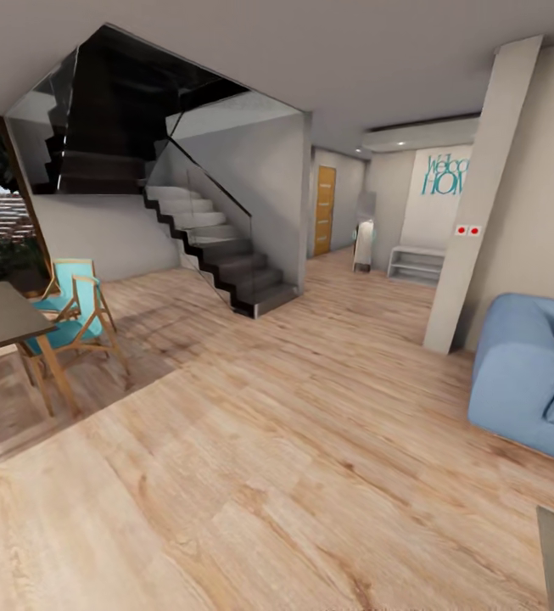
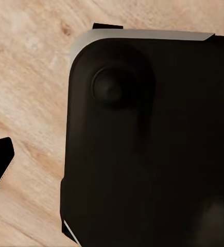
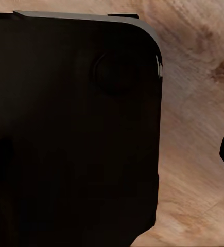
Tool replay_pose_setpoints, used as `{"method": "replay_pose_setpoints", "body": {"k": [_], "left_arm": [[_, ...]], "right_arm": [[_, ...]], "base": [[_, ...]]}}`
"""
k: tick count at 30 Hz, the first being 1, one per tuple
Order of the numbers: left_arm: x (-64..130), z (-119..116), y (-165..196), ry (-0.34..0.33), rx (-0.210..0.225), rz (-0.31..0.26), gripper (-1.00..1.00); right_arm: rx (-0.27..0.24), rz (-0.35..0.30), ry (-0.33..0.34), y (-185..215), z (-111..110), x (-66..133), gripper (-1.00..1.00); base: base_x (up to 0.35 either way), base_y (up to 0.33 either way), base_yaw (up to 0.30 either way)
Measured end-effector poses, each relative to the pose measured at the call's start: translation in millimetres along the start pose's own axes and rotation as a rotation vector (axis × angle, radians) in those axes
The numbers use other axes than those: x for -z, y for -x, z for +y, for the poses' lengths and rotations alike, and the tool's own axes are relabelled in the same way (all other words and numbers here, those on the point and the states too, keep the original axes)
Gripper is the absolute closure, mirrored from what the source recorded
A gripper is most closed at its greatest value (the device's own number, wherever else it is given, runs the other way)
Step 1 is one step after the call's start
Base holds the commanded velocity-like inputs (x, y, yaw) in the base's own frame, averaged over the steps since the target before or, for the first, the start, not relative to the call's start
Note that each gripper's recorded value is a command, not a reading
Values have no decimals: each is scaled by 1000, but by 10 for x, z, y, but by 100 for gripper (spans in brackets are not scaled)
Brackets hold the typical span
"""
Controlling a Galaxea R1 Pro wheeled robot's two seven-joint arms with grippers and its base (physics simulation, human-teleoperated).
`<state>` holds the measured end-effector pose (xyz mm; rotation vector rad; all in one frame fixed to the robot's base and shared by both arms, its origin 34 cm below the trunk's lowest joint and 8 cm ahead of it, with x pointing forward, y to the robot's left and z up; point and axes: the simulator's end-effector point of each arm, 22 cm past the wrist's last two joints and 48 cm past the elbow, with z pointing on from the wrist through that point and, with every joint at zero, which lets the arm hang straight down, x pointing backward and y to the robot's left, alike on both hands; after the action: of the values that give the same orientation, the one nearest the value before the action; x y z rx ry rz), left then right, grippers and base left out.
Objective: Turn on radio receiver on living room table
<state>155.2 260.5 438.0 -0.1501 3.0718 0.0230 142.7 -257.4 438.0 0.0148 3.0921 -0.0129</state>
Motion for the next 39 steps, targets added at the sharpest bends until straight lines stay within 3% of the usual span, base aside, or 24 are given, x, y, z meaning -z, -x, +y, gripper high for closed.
{"method": "replay_pose_setpoints", "body": {"k": [32,39], "left_arm": [[0,0,-12,0,1,6,-100],[0,7,6,1,0,-1,-100]], "right_arm": [[5,-2,-3,6,-6,0,-100],[2,-3,-1,9,5,0,-100]], "base": [[313,0,-13],[170,0,-187]]}}
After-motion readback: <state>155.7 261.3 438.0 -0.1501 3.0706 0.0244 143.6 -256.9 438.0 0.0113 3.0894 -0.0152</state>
